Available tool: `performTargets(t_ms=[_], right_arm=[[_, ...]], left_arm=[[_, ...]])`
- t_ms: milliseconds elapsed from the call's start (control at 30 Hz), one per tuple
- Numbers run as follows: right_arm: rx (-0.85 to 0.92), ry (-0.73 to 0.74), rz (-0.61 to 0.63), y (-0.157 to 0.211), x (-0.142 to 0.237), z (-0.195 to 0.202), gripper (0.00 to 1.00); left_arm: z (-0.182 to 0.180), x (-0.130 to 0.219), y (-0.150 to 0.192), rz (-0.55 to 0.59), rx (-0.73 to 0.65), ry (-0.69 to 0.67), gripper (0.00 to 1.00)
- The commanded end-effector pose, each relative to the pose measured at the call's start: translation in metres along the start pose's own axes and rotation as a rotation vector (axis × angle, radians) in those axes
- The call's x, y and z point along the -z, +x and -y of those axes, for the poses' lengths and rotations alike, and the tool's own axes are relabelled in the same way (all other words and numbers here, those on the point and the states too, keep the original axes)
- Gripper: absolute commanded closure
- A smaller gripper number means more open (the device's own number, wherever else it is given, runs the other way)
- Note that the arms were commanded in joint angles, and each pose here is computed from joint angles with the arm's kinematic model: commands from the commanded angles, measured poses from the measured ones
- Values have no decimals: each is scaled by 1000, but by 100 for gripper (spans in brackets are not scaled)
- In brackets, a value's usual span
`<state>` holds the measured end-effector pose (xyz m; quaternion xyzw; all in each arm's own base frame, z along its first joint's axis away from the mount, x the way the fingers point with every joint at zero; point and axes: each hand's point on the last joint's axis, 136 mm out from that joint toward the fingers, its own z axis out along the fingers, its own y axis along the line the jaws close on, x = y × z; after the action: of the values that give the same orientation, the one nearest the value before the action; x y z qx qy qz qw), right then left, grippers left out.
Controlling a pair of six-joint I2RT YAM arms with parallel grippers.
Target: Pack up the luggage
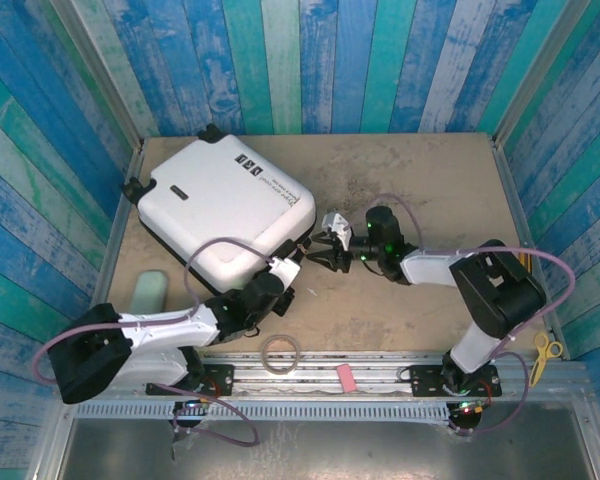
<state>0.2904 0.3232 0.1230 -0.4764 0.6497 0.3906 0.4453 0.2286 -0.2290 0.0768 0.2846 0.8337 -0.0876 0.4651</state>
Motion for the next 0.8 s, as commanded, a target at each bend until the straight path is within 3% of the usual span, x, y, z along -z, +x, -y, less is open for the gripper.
performTargets(t_ms=[0,67,267,433,533,667,767], right_arm=[[13,-18,-18,1,-7,3,45],[17,-14,-26,3,-8,4,45],[10,-7,-47,12,-6,6,45],[-9,5,-44,12,-2,13,44],[-19,15,-43,11,2,18,44],[-32,35,-46,11,6,25,45],[-55,56,-44,12,12,32,45]], left_arm=[[28,-11,22,-113,92,128,100],[28,-15,27,-157,93,107,99],[25,-26,41,-273,92,48,66],[20,-31,49,-315,99,-3,52],[17,-33,53,-335,100,-28,53],[15,-36,59,-355,106,-47,74],[15,-37,68,-376,121,-58,71]])
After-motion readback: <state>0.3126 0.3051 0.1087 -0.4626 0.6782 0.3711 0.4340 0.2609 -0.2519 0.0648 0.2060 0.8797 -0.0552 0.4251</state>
